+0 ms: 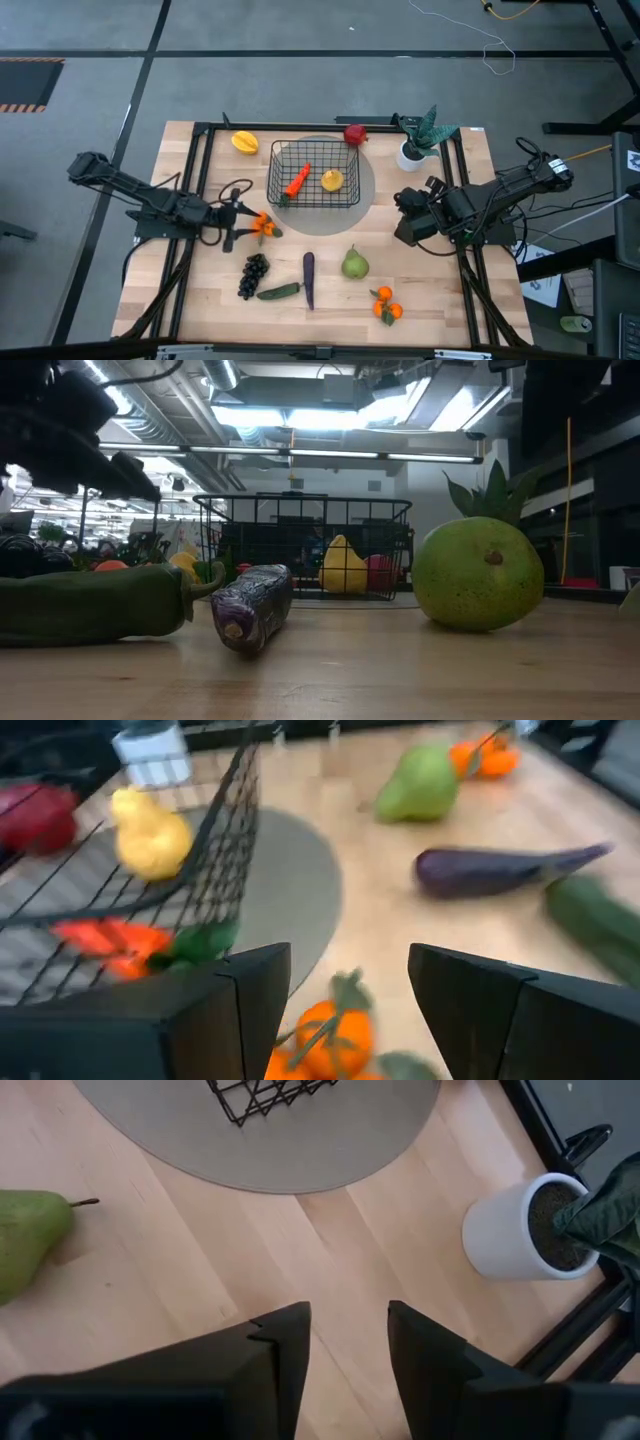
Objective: Build produce basket
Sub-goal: Put the orange tangerines into the wire basket
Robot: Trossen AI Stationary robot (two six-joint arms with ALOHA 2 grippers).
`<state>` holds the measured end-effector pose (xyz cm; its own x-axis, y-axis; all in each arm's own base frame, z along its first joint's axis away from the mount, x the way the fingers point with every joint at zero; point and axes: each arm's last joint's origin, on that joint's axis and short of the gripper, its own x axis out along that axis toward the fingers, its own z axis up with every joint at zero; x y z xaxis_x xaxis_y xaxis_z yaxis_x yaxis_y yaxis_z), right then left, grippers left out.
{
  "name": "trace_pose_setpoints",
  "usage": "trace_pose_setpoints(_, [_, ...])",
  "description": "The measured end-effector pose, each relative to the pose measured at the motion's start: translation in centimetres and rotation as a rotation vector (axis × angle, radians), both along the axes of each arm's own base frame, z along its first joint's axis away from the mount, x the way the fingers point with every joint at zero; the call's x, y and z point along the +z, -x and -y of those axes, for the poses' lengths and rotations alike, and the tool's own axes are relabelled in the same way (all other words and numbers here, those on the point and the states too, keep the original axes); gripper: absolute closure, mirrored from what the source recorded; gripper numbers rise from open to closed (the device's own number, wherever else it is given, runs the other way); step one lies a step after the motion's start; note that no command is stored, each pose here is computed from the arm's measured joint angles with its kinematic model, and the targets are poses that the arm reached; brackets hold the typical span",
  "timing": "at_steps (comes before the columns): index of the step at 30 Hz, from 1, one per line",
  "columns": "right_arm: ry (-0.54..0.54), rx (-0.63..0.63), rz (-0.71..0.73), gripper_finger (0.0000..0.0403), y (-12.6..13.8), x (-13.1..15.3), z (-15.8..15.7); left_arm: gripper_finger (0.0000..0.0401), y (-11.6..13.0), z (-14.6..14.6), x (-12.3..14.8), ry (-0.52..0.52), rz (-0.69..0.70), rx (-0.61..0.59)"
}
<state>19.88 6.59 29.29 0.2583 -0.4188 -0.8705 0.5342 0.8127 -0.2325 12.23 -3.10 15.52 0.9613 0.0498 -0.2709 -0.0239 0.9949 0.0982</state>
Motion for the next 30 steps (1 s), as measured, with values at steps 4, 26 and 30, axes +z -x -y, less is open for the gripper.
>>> trace_pose_setpoints(4, [-0.001,0.000,0.004,0.0277,0.0,0.0,0.0,0.0206,-0.1,0.0,-0.7,0.010,-0.063,0.028])
trace_pose_setpoints(26, [0.029,-0.003,0.017,0.0277,-0.1,0.1,0.1,0.0206,-1.8,0.5,-2.4,0.044,-0.149,0.080])
trace_pose_setpoints(30, [0.029,-0.003,0.017,0.0277,-0.1,0.1,0.1,0.0206,-2.0,0.5,-3.0,0.112,-0.177,0.122])
